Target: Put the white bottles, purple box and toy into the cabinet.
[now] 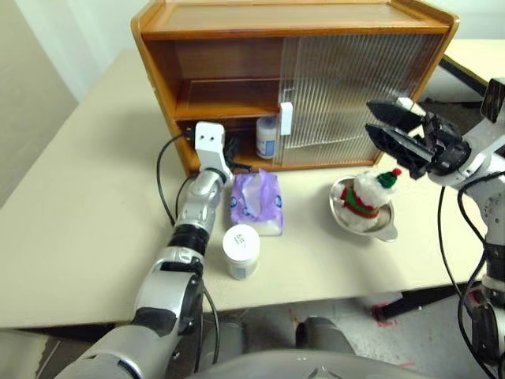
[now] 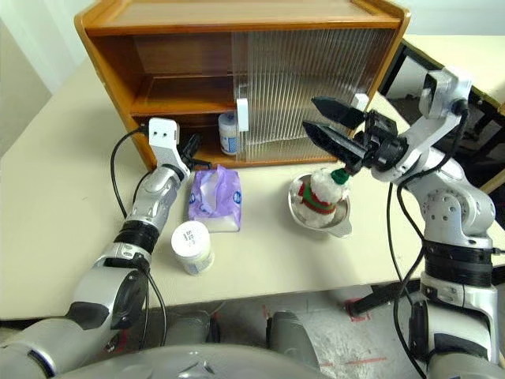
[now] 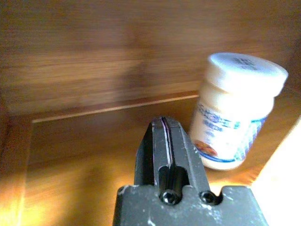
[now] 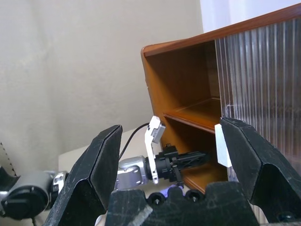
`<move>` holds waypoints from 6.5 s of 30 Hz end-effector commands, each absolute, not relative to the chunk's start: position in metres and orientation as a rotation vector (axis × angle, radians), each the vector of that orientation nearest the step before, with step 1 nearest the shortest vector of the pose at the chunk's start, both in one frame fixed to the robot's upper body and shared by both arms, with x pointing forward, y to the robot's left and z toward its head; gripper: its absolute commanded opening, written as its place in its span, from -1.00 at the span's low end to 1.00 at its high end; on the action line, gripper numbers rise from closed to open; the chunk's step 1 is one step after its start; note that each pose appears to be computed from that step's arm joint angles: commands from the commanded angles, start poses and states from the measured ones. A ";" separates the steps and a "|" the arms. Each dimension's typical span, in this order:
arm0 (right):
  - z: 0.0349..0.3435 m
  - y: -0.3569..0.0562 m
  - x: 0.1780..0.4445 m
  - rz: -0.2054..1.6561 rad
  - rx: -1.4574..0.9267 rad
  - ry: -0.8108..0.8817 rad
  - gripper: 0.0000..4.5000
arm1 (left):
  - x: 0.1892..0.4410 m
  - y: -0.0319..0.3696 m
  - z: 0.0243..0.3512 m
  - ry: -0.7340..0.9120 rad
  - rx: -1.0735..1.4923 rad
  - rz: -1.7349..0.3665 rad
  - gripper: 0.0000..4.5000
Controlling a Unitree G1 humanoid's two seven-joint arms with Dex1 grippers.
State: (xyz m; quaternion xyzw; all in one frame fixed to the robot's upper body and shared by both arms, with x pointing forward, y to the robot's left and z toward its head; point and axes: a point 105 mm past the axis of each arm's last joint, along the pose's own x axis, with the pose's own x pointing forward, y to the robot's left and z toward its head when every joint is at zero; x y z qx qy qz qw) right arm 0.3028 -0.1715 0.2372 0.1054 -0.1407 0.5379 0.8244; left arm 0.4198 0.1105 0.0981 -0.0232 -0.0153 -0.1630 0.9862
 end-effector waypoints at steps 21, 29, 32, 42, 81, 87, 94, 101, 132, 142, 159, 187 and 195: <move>0.238 -0.170 0.307 1.153 0.224 -0.318 1.00 | 0.332 0.158 0.140 -0.071 -0.009 -0.951 0.97; 0.238 -0.168 0.310 1.167 0.227 -0.317 1.00 | 0.281 0.182 0.130 -0.016 0.020 -1.202 0.97; 0.238 -0.168 0.310 1.173 0.225 -0.315 1.00 | 0.268 0.186 0.125 0.006 0.031 -1.261 0.97; 0.241 -0.167 0.312 1.186 0.212 -0.308 1.00 | 0.233 0.188 0.086 0.117 0.175 -1.448 0.97; 0.243 -0.175 0.304 1.137 0.188 -0.302 1.00 | 0.233 0.142 0.052 0.089 0.188 -1.627 0.97; 0.244 -0.176 0.304 1.136 0.184 -0.305 1.00 | 0.234 0.140 0.050 0.086 0.176 -1.620 0.78; 0.243 -0.176 0.303 1.137 0.185 -0.304 1.00 | 0.237 0.139 0.052 0.079 0.171 -1.606 0.36; 0.241 -0.174 0.305 1.144 0.190 -0.305 1.00 | 0.244 0.145 0.064 0.058 0.148 -1.556 0.36; 0.237 -0.167 0.308 1.161 0.219 -0.312 1.00 | 0.343 0.176 0.112 -0.043 0.035 -0.741 0.36; 0.235 -0.168 0.306 1.141 0.222 -0.315 1.00 | 0.360 0.167 0.092 -0.020 0.047 -0.555 0.36; 0.234 -0.168 0.305 1.131 0.226 -0.326 1.00 | 0.390 0.161 0.104 -0.044 0.008 -0.420 0.36; 0.233 -0.172 0.301 1.113 0.222 -0.334 1.00 | 0.435 0.144 0.091 -0.012 -0.027 -0.106 0.36; 0.234 -0.172 0.301 1.111 0.218 -0.336 1.00 | 0.441 0.132 0.089 -0.001 -0.032 -0.110 0.36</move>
